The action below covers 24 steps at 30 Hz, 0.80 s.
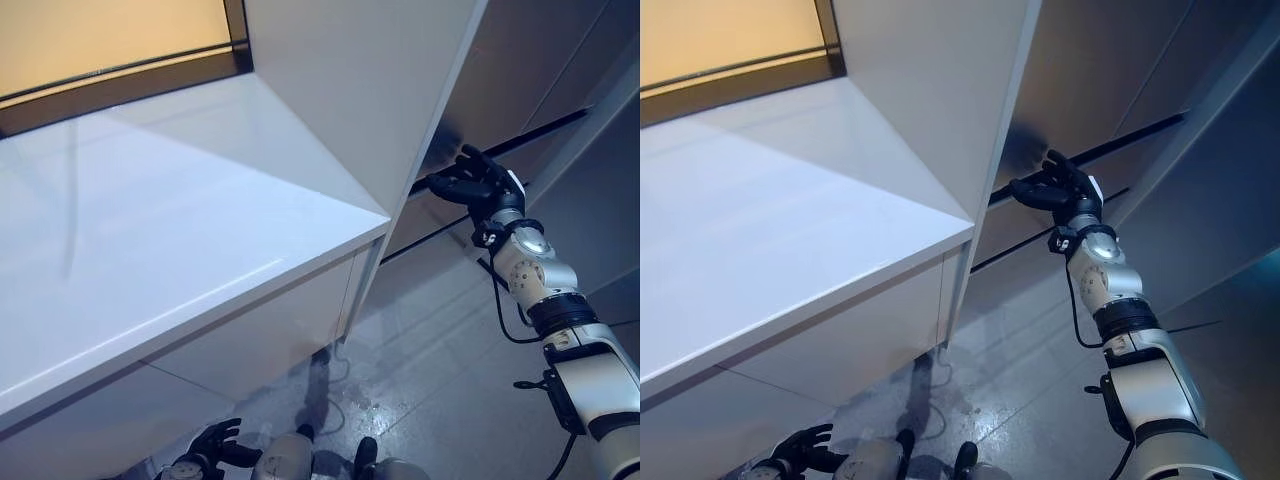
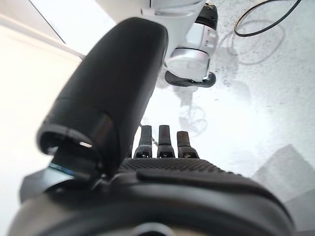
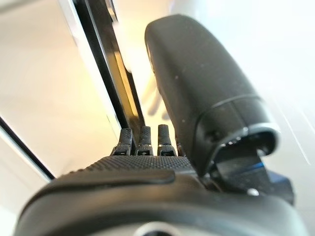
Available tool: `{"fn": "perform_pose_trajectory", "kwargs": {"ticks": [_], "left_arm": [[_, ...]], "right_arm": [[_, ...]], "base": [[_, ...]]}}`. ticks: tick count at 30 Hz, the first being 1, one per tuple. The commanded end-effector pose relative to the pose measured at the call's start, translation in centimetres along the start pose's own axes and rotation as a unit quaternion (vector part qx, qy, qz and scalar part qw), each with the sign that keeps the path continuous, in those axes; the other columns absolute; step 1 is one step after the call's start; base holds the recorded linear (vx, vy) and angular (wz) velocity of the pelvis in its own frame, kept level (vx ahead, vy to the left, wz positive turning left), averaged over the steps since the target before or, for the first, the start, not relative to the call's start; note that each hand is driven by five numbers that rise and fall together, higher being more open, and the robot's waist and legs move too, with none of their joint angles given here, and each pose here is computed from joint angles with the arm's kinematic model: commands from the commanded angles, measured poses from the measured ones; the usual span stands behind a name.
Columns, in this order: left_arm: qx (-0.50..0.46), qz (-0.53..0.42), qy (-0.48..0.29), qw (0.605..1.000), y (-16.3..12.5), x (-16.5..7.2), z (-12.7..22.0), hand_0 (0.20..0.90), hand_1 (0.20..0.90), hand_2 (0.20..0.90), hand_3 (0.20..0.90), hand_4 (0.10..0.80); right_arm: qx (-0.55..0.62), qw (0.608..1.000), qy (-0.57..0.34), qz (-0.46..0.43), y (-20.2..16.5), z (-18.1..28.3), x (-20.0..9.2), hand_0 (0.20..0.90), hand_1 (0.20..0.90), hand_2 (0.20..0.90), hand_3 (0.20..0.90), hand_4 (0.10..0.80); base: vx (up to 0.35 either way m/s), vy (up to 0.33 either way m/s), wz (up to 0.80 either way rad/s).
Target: Put drinks into fridge and close the fridge
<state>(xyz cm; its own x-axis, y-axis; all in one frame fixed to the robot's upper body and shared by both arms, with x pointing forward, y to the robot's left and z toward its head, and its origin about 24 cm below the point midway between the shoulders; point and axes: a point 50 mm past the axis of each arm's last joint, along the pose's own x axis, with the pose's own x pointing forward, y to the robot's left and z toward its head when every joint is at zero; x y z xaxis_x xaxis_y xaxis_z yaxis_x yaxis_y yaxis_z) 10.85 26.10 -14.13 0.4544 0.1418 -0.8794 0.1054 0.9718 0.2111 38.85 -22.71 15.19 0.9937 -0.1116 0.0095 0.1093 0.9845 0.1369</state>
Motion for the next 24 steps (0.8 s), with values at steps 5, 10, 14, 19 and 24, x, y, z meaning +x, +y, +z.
{"fn": "perform_pose_trajectory", "kwargs": {"ticks": [5,10,14,19,24], "left_arm": [[0.000,-0.031,0.007,0.999,-0.5,-0.5,-1.8,0.900,0.900,0.900,0.900,0.800],[-0.030,-0.022,0.007,0.999,-1.1,-0.6,-2.0,0.900,0.900,0.900,0.900,0.800],[-0.054,-0.022,-0.016,0.998,-1.2,-0.4,-0.5,0.900,0.900,0.900,0.900,0.800],[-0.067,-0.034,-0.023,0.997,-2.0,0.1,0.7,0.900,0.900,0.900,0.900,0.800],[-0.059,-0.051,-0.005,0.997,-3.2,0.3,0.1,0.900,0.900,0.900,0.900,0.800]], "right_arm": [[-0.003,0.995,-0.044,0.092,3.4,-3.3,-4.7,0.900,0.900,0.900,0.900,0.800],[0.001,0.992,0.077,0.101,1.0,-13.4,-12.2,0.900,0.900,0.900,0.900,0.800],[0.003,0.974,0.210,0.080,-0.2,-19.6,-16.9,0.900,0.900,0.900,0.900,0.800],[0.067,0.952,0.294,0.060,-1.6,-23.9,-20.1,0.900,0.900,0.900,0.900,0.800],[-0.040,0.923,0.380,0.042,-5.3,-27.2,-24.0,0.900,0.900,0.900,0.900,0.800]], "base": [[-0.105,-0.059,-0.35],[-0.098,-0.047,-0.37],[-0.108,-0.007,-0.26],[-0.036,0.008,-0.16],[-0.011,0.024,0.00]]}}
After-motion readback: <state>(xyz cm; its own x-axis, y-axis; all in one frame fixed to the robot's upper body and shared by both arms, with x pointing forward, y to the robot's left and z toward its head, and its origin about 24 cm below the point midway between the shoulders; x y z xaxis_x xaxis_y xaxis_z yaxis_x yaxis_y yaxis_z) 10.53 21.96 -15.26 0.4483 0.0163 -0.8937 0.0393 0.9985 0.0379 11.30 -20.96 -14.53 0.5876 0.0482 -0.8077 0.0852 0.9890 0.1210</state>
